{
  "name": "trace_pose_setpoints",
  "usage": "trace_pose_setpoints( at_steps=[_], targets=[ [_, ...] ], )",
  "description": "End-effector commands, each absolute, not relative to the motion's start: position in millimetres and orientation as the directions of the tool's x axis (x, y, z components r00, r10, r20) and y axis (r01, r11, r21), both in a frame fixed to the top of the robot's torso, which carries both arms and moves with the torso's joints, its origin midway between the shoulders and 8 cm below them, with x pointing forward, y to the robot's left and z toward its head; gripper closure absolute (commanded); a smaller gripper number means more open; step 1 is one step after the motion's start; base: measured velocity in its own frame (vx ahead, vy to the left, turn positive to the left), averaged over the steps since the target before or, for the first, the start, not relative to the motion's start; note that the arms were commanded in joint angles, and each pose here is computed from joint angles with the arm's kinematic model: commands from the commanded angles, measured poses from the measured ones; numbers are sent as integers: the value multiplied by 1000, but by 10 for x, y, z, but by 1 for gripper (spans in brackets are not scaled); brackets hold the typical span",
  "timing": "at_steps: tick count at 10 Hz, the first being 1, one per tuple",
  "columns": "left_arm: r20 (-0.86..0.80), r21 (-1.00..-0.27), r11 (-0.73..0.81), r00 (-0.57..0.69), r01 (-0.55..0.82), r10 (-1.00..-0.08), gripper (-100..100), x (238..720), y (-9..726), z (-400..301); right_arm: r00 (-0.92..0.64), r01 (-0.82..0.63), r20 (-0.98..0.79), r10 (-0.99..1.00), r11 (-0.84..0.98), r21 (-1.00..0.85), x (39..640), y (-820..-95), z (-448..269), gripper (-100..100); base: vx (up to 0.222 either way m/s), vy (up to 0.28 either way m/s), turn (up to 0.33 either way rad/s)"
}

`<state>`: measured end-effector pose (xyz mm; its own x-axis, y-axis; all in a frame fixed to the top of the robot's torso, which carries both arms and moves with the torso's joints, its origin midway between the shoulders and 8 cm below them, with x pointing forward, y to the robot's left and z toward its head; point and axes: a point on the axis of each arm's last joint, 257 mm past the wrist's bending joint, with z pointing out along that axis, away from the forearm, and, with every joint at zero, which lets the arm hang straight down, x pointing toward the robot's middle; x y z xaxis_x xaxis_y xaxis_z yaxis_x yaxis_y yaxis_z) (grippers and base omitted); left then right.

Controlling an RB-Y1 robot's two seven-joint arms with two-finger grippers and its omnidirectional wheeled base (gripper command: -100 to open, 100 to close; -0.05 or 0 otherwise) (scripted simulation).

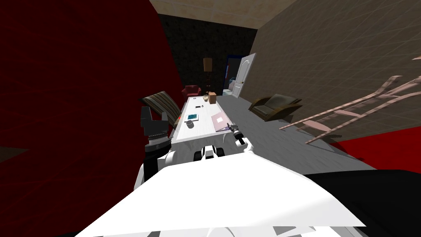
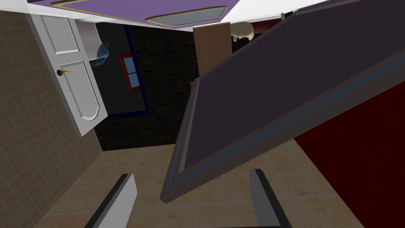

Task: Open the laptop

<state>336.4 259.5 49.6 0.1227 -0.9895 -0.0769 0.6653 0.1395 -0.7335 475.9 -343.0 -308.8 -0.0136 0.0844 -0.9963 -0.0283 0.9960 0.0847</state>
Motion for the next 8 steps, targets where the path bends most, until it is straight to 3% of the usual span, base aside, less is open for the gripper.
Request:
trace_pose_setpoints(
  at_steps=[1, 8],
  targets=[
    [-77, -733, 139, 123, 665, -989, 0, 3364, 2595, 496, -18, -15, -996, 82, 996, 82, 4883, -3527, -2992, -100, -64, 29, 31],
    [-77, -733, 139, 123, 665, -989, 0, 3364, 2595, 496, -12, 23, -997, 82, 996, 81, 5241, -3805, -2595, -100, -72, 11, 43]
  ],
)
